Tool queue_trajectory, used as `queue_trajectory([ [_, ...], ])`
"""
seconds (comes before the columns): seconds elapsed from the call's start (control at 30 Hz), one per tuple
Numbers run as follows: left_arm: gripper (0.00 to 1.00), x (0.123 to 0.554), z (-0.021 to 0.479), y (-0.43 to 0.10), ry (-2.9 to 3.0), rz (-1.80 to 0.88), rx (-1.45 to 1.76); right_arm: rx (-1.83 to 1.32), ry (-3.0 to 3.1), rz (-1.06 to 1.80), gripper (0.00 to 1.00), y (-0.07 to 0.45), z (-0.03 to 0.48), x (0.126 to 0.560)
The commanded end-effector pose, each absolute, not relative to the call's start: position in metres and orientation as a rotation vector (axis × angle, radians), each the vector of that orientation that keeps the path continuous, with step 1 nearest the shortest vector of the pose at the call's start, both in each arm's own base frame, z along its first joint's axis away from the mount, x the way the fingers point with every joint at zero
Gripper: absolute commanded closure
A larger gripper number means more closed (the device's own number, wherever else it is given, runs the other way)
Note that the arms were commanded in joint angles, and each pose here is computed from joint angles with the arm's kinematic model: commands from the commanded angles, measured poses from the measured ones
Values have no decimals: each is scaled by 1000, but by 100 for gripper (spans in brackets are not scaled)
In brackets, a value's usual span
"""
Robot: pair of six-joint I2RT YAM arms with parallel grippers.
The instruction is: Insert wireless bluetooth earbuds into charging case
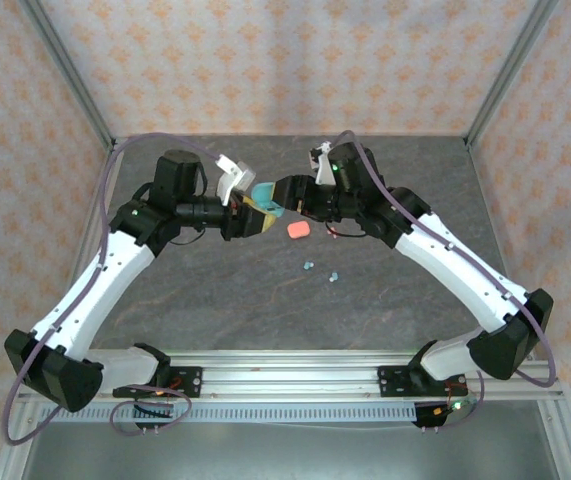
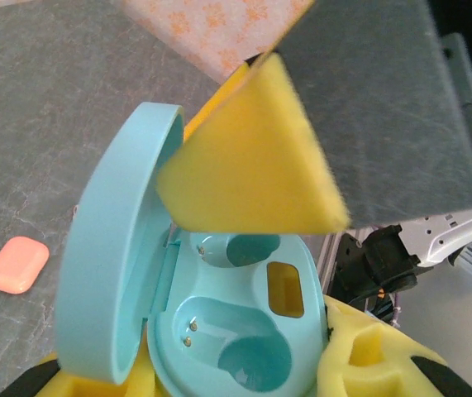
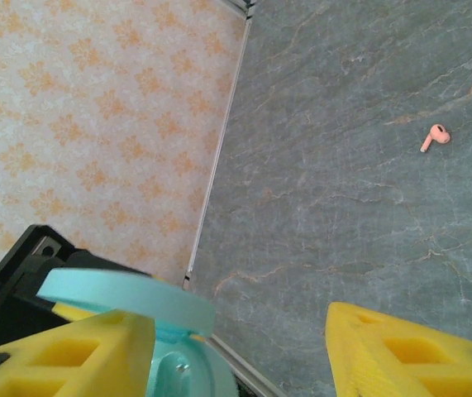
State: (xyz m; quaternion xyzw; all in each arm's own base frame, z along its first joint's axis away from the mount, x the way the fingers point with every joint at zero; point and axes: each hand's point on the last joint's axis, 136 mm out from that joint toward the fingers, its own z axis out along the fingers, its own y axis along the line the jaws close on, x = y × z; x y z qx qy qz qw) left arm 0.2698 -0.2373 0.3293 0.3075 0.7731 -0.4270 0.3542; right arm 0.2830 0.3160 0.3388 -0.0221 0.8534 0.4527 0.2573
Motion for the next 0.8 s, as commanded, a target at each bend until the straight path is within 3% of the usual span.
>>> queue_trajectory([
  [0.0,88,273,343,-242,1937,-1131,794,-71,2279,1277,43,309,359,270],
  [0.17,88,281,341,-240,1954,-1111,773,-3,2295,1265,43,297,361,271],
  [0.4,88,286,332,-235,1994,-1056,748,326,2348,1108,46,247,339,288],
  [0.57,88,286,328,-231,2013,-1017,740,531,2464,956,52,226,287,292],
  [0.77,88,286,323,-227,2035,-986,736,619,2740,817,58,239,210,287],
])
